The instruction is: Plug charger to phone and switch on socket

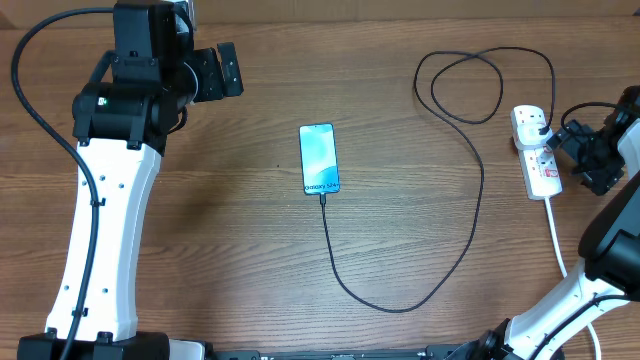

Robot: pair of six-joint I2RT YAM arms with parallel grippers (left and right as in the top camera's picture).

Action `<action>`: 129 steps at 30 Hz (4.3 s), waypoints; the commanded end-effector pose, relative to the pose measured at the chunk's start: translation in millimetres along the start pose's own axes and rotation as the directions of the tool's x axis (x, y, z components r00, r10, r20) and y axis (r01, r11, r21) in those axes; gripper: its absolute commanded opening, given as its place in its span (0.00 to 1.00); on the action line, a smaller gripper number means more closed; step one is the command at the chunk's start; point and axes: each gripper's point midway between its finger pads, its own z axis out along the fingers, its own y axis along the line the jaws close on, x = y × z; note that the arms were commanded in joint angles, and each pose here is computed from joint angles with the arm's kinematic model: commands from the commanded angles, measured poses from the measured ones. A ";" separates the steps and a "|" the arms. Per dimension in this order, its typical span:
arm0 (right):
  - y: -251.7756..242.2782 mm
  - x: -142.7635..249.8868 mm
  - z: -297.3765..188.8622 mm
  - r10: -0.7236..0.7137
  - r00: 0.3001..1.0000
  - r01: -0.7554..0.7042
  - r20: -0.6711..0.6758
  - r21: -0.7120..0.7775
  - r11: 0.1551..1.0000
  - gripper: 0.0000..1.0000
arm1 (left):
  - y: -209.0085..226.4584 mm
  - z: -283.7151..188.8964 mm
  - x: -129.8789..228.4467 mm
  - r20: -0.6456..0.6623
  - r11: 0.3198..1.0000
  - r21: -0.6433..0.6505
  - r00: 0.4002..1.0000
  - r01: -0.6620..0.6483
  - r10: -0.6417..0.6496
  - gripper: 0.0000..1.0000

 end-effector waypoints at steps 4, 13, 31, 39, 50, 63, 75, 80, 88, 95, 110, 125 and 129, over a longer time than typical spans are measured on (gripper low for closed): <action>10.3 10.2 2.1 -0.049 0.998 0.047 -0.038 -0.047 0.998 1.00 | 0.1 3.6 1.4 -0.005 1.000 -0.011 1.000 -0.023 0.023 0.99; 10.6 15.9 1.8 -0.048 0.997 0.045 -0.062 -0.053 0.998 1.00 | 0.1 3.6 1.4 -0.005 1.000 -0.011 1.000 -0.023 0.023 1.00; 0.6 -8.1 -7.6 -0.004 1.000 0.003 -0.010 -0.071 0.997 1.00 | -0.2 3.6 1.4 -0.006 1.000 -0.010 1.000 -0.024 0.024 1.00; 1.8 -3.9 -5.3 -0.008 1.000 0.007 -0.020 -0.070 0.998 1.00 | -0.2 3.6 1.4 -0.006 1.000 -0.010 1.000 -0.024 0.024 1.00; -4.6 6.5 8.2 -0.004 0.999 0.002 -0.036 -0.050 0.999 1.00 | -0.2 3.6 1.4 -0.006 1.000 -0.010 1.000 -0.024 0.024 1.00; 4.1 9.9 7.8 -0.013 0.998 0.007 -0.055 -0.101 0.995 1.00 | -0.2 3.6 1.4 -0.006 1.000 -0.010 1.000 -0.024 0.024 1.00; -3.9 5.3 11.4 -0.001 0.999 -0.001 -0.035 -0.057 0.998 1.00 | -0.2 3.6 1.4 -0.006 1.000 -0.010 1.000 -0.024 0.024 1.00; -8.5 5.3 11.6 -0.010 0.999 0.010 -0.032 -0.028 1.000 1.00 | -0.2 3.6 1.4 -0.006 1.000 -0.010 1.000 -0.024 0.024 1.00; 10.0 14.2 10.8 -0.063 0.996 0.057 -0.062 -0.105 0.993 1.00 | -0.2 3.6 1.4 -0.006 1.000 -0.010 1.000 -0.024 0.024 1.00; 9.2 16.6 10.7 -0.069 0.995 0.061 -0.071 -0.102 0.993 1.00 | -0.2 3.6 1.4 -0.006 1.000 -0.010 1.000 -0.024 0.024 1.00; 15.3 27.9 24.3 -0.094 0.989 0.084 -0.113 -0.093 0.992 1.00 | -0.2 3.6 1.4 -0.006 1.000 -0.010 1.000 -0.024 0.024 1.00; -7.1 -29.6 -48.4 0.006 0.997 -0.005 0.081 -0.013 1.000 1.00 | -0.2 3.6 1.4 -0.006 1.000 -0.010 1.000 -0.024 0.024 1.00; -12.5 -13.7 -10.4 0.009 1.000 -0.008 -0.018 0.014 1.000 1.00 | -0.2 3.6 1.4 -0.006 1.000 -0.010 1.000 -0.024 0.024 1.00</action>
